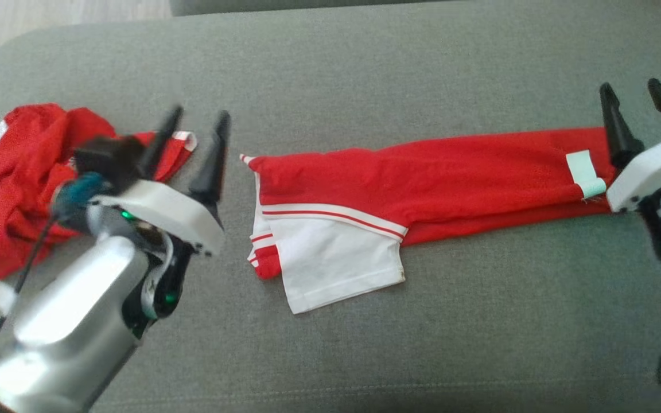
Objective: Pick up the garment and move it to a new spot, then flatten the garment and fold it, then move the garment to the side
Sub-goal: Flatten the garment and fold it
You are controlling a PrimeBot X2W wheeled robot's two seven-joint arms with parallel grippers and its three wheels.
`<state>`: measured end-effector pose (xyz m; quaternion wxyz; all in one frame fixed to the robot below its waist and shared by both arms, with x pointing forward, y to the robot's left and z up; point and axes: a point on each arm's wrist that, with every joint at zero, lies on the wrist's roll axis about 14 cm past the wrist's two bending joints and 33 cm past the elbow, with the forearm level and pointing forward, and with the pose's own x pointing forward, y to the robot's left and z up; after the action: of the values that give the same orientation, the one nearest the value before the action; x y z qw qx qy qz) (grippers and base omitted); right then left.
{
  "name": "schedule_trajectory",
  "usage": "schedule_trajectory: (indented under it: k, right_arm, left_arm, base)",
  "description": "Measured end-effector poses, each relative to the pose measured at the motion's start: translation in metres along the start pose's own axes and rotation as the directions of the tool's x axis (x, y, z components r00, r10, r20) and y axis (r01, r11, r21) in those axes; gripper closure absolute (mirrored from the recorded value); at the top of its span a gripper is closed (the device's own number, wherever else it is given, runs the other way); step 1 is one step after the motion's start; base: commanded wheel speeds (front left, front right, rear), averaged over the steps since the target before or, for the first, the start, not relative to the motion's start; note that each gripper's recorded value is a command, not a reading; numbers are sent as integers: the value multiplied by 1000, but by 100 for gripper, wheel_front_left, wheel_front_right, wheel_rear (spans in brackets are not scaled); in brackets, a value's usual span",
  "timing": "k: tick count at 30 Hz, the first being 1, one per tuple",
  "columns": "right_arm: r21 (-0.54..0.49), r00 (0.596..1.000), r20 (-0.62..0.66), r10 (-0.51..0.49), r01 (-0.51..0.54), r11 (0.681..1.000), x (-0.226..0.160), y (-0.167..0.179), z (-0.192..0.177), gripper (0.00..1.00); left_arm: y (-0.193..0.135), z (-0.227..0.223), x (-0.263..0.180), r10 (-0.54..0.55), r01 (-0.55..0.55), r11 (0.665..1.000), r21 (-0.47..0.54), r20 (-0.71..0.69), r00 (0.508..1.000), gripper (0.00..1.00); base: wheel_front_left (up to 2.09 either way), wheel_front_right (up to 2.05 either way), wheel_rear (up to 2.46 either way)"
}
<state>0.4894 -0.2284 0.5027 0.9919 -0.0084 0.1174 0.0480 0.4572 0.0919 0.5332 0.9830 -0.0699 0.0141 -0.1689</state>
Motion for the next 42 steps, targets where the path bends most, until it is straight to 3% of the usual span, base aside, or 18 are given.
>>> schedule_trajectory:
  k: [5,12,19,24,33,42]
  right_arm:
    - [-2,992,126,25,-25,1000,-6,19,14,0]
    - [8,980,196,37,-39,999,-19,38,7,0]
    - [22,993,117,31,-34,999,-19,44,-24,0]
    - [59,997,0,-76,76,995,-12,9,-54,0]
    - [37,961,-171,-217,226,973,15,-39,-83,0]
    - [26,932,-285,-223,240,970,21,-40,-117,0]
  left_arm:
    - [13,23,-12,107,-100,993,-58,121,987,0]
    - [17,0,-46,195,-180,976,-126,121,973,0]
    - [22,-17,-59,217,-202,970,-135,103,971,0]
    - [28,-28,-56,215,-204,971,-123,85,973,0]
    - [31,-42,-41,191,-184,976,-116,58,980,0]
    - [41,-51,-39,204,-199,974,-105,41,978,0]
  base:
    - [0,0,0]
    - [0,0,0]
    - [0,0,0]
    - [0,0,0]
    - [0,0,0]
    - [0,0,0]
